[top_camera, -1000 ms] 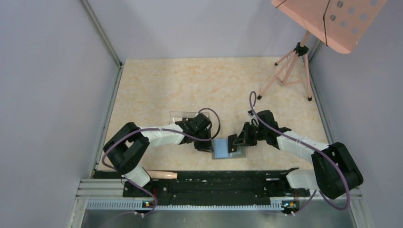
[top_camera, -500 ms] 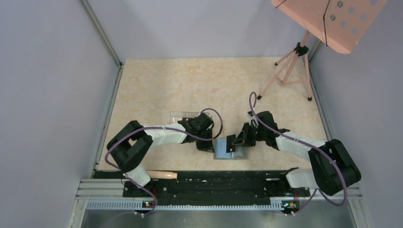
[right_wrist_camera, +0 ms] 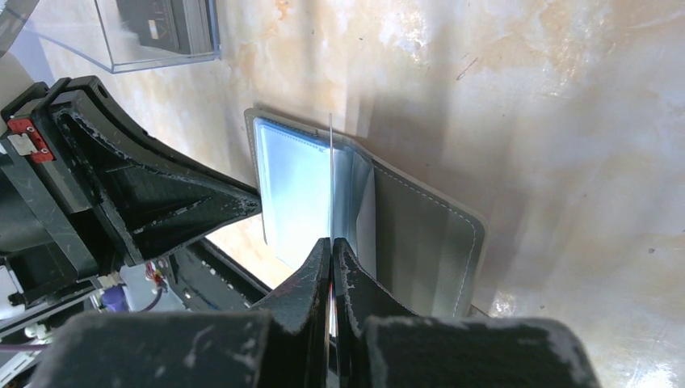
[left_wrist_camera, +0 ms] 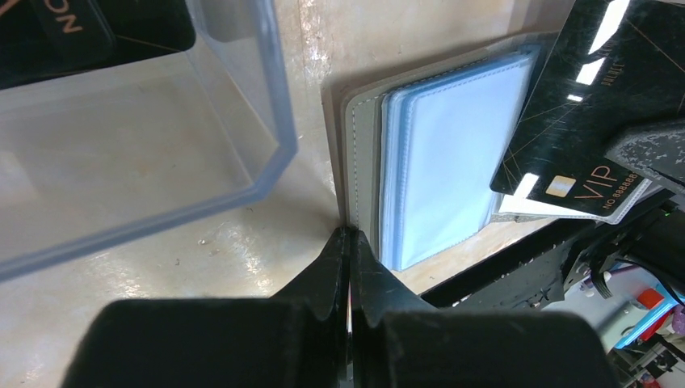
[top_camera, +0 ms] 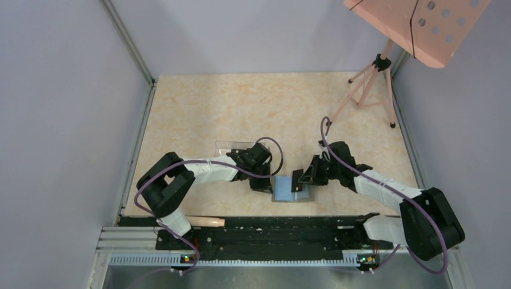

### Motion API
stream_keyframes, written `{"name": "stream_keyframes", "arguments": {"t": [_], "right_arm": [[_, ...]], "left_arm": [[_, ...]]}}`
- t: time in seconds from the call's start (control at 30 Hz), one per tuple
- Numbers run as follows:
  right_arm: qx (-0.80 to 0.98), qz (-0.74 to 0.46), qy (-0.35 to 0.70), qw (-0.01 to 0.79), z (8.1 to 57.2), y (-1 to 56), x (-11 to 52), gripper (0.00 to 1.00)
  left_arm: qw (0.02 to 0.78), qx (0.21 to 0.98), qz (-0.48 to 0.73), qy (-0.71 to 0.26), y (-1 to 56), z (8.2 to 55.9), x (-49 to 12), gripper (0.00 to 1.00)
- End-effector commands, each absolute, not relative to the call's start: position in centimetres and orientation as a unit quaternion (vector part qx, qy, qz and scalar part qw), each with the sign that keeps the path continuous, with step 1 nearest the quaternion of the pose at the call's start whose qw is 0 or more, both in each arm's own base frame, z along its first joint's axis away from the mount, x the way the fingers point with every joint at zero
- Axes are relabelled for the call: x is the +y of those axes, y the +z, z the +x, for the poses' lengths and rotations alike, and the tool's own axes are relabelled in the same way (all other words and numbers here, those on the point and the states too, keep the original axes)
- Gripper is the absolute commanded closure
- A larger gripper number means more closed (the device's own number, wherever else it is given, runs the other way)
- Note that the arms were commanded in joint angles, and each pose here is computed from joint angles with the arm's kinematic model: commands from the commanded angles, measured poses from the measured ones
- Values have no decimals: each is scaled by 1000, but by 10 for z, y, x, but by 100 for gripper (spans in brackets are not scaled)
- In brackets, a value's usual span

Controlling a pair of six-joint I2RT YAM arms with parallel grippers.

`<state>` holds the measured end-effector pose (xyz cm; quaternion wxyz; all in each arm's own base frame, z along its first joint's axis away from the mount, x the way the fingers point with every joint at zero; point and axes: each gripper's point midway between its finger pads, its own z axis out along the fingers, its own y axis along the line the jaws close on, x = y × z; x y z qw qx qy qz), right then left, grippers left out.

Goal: Put the credit cards into the card holder
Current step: Insert the credit card into the card holder.

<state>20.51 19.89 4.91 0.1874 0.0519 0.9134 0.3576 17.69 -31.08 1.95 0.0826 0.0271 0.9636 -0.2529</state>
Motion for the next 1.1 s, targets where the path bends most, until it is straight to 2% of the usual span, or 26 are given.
{"name": "stream_keyframes", "arguments": {"t": [0.0, 0.5, 1.07], "right_arm": [[913, 48, 350, 202, 213, 50, 196, 100], [918, 53, 314, 235, 220, 53, 182, 100], [895, 48, 393, 204, 213, 52, 207, 100]], "left_arm": [[76, 970, 38, -227, 7, 174, -305, 100], [74, 971, 39, -223, 6, 173, -305, 100], [68, 971, 47, -223, 4, 171, -308, 100]]}}
